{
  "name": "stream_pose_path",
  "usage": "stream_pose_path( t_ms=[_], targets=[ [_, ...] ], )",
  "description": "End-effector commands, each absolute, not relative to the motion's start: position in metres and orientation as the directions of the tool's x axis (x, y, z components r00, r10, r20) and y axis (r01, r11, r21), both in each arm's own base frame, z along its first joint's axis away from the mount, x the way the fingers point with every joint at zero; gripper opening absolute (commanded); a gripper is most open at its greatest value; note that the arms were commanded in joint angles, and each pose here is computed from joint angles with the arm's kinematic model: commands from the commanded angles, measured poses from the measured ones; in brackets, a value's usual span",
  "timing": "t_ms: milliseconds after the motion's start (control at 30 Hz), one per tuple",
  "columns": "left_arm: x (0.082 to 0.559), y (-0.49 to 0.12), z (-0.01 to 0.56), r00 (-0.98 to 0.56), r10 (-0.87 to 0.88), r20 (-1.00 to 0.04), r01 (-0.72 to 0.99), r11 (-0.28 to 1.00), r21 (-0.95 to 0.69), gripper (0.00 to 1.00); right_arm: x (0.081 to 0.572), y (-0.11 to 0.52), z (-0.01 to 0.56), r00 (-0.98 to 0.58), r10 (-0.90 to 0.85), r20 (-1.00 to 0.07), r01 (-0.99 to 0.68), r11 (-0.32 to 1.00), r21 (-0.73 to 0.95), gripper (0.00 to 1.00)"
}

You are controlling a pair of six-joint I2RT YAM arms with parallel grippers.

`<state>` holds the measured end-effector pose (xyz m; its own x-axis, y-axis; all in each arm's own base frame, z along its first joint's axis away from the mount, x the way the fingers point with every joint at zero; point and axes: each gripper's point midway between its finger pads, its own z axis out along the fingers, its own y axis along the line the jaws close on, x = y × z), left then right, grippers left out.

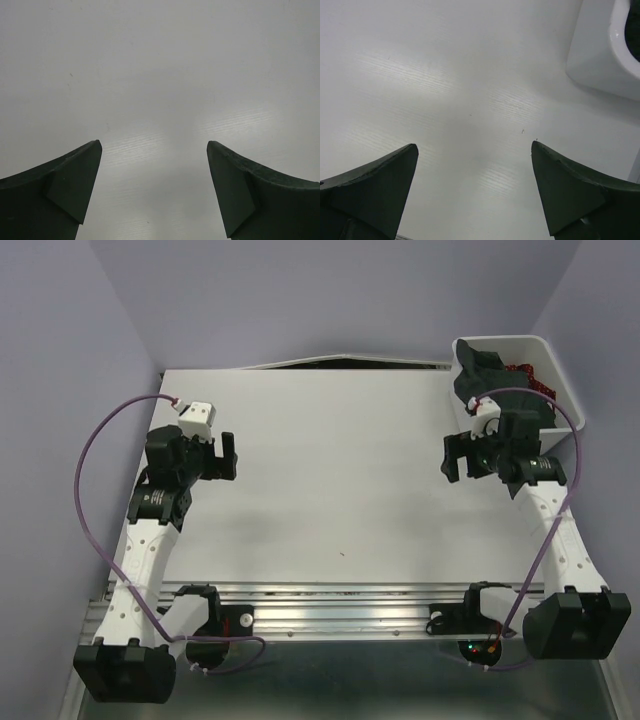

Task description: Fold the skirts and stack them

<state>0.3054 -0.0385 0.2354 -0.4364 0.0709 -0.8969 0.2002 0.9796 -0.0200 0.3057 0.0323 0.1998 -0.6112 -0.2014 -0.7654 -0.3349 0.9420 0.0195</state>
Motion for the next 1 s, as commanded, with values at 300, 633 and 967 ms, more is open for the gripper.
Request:
stream_pose_path(
  t_ms=[300, 633, 967],
  targets=[
    [0.333, -0.043, 0.316, -0.281, 0.004, -0.96, 0.188, 0.981, -0.051, 0.99, 0.445, -0.006, 0.353, -0.387, 0.012, -0.922, -0.009, 1.0, 0.016, 1.0],
    [0.343, -0.034, 0.31, -0.3, -0.023, -0.954, 0.125, 0.99, -0.063, 0.99, 0.532, -0.02, 0.37, -0.329, 0.084, -0.941, 0.078, 0.995, 0.061, 0.98],
    [0.334, -0.034, 0.293, -0.303, -0.012, -0.953, 0.131, 0.99, -0.054, 0.99, 0.611, -0.035, 0.319, -0.337, 0.076, -0.938, 0.137, 0.99, 0.031, 0.78]
  ],
)
